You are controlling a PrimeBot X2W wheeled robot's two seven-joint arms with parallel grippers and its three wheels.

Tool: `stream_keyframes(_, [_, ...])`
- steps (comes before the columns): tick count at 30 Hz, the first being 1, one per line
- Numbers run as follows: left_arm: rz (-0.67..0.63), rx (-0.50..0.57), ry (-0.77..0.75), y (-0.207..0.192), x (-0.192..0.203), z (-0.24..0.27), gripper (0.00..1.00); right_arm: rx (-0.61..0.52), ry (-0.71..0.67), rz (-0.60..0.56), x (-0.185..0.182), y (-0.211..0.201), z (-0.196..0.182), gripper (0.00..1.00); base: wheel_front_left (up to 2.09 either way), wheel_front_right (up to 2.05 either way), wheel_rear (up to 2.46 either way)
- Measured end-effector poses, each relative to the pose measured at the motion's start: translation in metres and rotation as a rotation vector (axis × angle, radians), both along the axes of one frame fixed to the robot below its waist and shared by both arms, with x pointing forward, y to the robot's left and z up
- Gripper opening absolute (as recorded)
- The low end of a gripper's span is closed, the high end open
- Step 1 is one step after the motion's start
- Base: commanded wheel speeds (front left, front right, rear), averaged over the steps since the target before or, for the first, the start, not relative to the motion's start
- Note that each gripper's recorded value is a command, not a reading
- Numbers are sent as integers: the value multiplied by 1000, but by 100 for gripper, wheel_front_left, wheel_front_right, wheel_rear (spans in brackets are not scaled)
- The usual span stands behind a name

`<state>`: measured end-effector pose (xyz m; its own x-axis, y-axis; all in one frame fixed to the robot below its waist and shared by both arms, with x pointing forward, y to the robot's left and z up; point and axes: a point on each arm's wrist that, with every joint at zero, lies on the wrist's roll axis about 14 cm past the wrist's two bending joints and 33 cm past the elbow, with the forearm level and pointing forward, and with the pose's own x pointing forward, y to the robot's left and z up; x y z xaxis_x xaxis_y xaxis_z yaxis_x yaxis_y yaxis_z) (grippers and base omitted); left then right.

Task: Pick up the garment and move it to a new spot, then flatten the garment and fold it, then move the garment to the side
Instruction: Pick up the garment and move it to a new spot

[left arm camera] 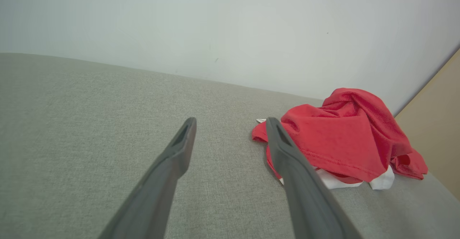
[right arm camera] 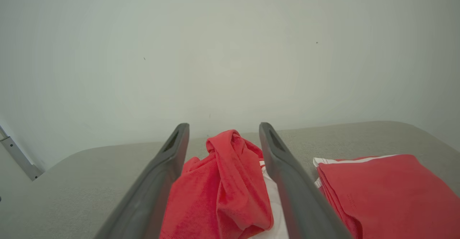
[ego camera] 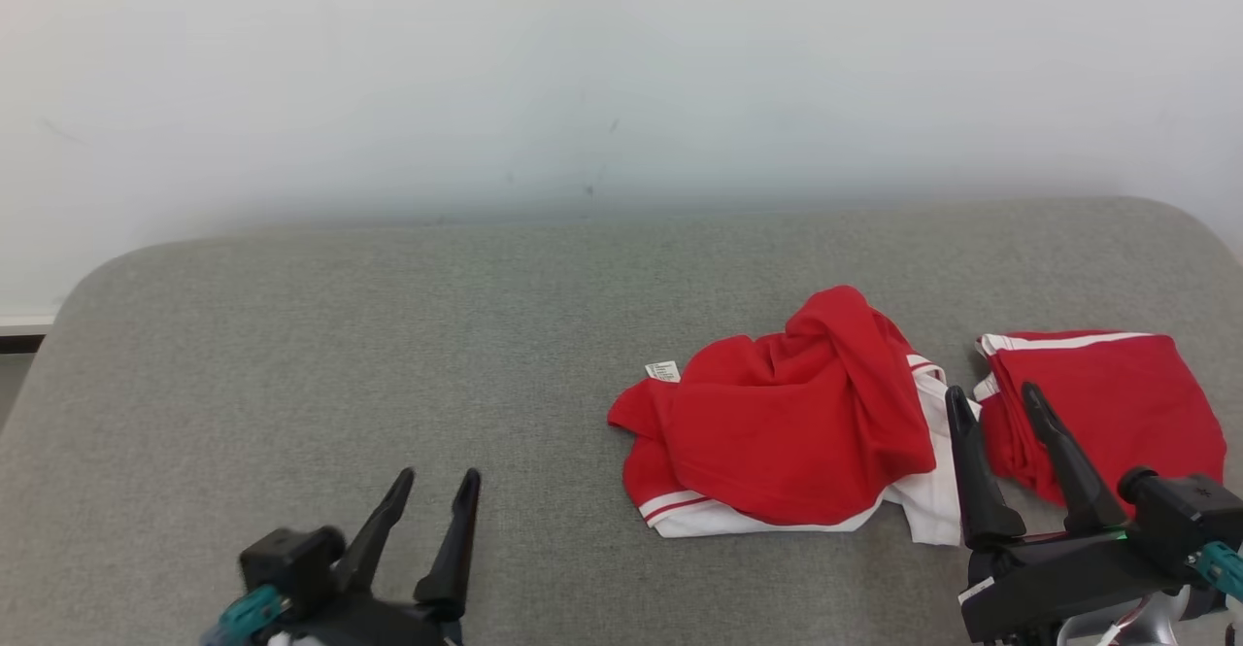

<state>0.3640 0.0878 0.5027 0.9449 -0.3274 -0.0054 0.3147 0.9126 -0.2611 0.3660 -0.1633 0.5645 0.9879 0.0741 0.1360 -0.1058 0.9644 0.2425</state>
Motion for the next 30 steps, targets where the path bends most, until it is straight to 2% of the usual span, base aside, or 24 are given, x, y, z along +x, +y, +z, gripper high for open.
stream_keyframes(8, [152, -52, -21, 49, -14, 9, 100, 19, 21, -9, 4, 0, -7, 100, 0, 0, 0])
stream_keyframes(13, [314, -76, -33, 91, -18, 8, 100, 33, 32, -52, 6, -10, -12, 100, 0, 0, 0])
stream_keyframes(16, [364, -111, -34, 100, -21, 9, 100, 34, 35, -54, 6, -10, -14, 100, 0, 0, 0])
stream_keyframes(20, [334, -154, -45, 86, -21, 16, 100, 36, 31, -61, 7, -12, -14, 100, 0, 0, 0])
stream_keyframes(23, [296, -147, -30, 75, -26, 11, 100, 34, 37, -55, 8, -10, -16, 100, 0, 0, 0])
stream_keyframes(30, [287, -126, -45, 78, -29, 16, 100, 34, 50, -46, 9, -6, -22, 100, 0, 0, 0])
